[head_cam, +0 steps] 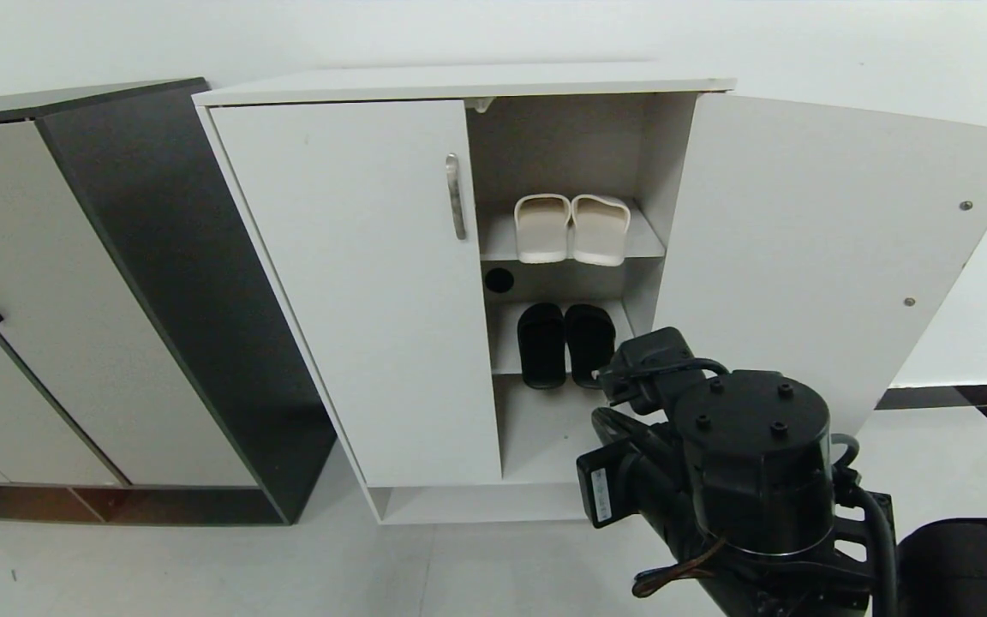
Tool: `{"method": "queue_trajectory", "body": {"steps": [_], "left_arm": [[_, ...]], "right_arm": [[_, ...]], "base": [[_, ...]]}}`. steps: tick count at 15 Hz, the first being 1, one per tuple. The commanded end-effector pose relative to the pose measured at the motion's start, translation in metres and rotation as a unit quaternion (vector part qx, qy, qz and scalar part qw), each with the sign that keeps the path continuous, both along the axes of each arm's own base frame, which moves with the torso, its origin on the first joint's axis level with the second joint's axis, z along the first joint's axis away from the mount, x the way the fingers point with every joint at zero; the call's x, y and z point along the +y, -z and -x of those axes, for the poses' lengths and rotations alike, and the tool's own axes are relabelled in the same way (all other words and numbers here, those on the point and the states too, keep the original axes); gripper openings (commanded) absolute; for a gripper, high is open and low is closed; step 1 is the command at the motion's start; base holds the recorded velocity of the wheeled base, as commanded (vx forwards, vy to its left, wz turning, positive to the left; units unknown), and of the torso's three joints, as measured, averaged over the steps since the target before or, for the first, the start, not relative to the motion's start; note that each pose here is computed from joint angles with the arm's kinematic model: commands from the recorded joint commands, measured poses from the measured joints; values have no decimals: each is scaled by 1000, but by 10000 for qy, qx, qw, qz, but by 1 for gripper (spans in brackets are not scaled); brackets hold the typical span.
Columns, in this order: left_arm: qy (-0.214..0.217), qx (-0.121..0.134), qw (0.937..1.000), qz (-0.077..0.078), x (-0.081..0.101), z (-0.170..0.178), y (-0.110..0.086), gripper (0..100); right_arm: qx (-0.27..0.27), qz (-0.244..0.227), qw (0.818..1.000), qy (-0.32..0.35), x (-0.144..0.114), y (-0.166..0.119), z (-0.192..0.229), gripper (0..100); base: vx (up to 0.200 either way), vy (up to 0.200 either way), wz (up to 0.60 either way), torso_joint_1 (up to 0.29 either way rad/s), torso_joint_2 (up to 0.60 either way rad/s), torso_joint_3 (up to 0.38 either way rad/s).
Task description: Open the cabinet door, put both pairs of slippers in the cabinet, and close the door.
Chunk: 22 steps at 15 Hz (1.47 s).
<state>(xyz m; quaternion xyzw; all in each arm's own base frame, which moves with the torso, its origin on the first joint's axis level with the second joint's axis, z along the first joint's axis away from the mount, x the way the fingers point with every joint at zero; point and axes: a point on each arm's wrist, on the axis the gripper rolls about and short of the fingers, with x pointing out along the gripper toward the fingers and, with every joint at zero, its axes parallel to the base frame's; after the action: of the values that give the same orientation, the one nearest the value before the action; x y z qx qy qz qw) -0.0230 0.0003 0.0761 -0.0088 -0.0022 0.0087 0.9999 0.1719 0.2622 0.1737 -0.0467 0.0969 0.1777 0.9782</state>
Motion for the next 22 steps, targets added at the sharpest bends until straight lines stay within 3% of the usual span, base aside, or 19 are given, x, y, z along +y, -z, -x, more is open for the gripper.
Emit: {"method": "queue_trajectory", "body": {"steps": [1, 8, 22], "left_arm": [[-5, 6, 10000, 4, 0, 0, 0, 0], [-5, 6, 10000, 4, 0, 0, 0, 0], [-5, 6, 10000, 4, 0, 0, 0, 0]], "right_arm": [[-7, -14, 10000, -34, 0, 0, 0, 0], [-9, 38, 10000, -66, -1, 3, 1, 0], [10, 35, 9999, -125, -1, 3, 1, 0]], "base": [[0, 0, 0, 0, 0, 0], [0, 0, 0, 0, -26, -29], [0, 0, 0, 88, -428, -338]]}}
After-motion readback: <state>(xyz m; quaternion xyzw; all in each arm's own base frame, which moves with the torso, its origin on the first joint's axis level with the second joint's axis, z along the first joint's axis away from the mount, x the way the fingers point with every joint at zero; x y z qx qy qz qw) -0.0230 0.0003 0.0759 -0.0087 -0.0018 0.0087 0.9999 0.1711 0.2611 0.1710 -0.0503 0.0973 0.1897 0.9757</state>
